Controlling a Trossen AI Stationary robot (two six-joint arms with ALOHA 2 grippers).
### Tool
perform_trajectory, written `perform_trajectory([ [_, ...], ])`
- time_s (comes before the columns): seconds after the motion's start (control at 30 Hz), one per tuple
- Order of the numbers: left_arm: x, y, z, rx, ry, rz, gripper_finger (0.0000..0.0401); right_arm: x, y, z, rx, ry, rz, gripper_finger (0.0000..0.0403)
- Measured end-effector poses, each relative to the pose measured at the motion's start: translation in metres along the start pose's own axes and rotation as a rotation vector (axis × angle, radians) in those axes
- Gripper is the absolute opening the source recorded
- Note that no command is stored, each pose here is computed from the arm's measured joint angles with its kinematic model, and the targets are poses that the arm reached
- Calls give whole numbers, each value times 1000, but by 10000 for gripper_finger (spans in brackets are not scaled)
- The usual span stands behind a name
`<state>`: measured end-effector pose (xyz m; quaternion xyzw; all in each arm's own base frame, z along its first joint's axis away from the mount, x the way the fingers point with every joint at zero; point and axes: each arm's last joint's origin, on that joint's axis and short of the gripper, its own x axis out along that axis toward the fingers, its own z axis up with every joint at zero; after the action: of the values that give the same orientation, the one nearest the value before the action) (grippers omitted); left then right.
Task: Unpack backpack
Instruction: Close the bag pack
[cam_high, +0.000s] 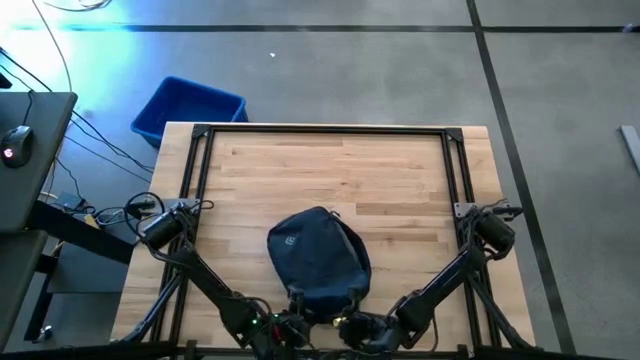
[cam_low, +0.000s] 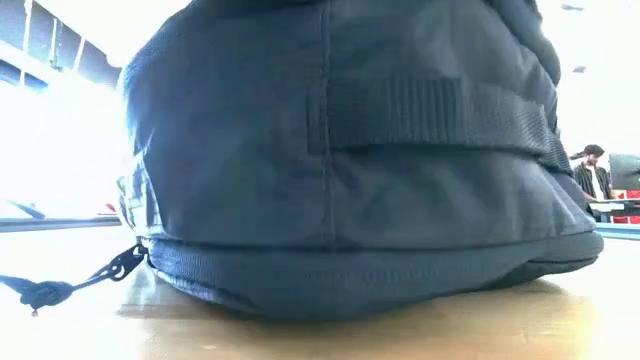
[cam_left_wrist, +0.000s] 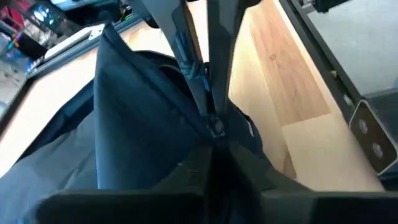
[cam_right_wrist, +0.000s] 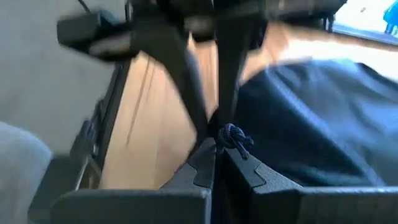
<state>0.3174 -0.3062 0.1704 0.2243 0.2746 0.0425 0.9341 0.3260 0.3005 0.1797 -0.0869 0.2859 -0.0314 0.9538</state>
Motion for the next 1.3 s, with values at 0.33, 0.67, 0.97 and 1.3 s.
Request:
perform_trajectory([
  [0.33,-27,-16,-19,159,105,-31,0,-20,-15,-36,-16,284,-176,0],
  [0.67,-49,18,-53,165,305,294,0,-23,1,-32,-7,240,-48,0],
  [0.97,-87,14,-6,45,138,200,30,17,-6,8,-27,-43,47,0],
  [1.3,-48,3,-3,30,87,58,114,26,-15,12,-1,-36,71,0],
])
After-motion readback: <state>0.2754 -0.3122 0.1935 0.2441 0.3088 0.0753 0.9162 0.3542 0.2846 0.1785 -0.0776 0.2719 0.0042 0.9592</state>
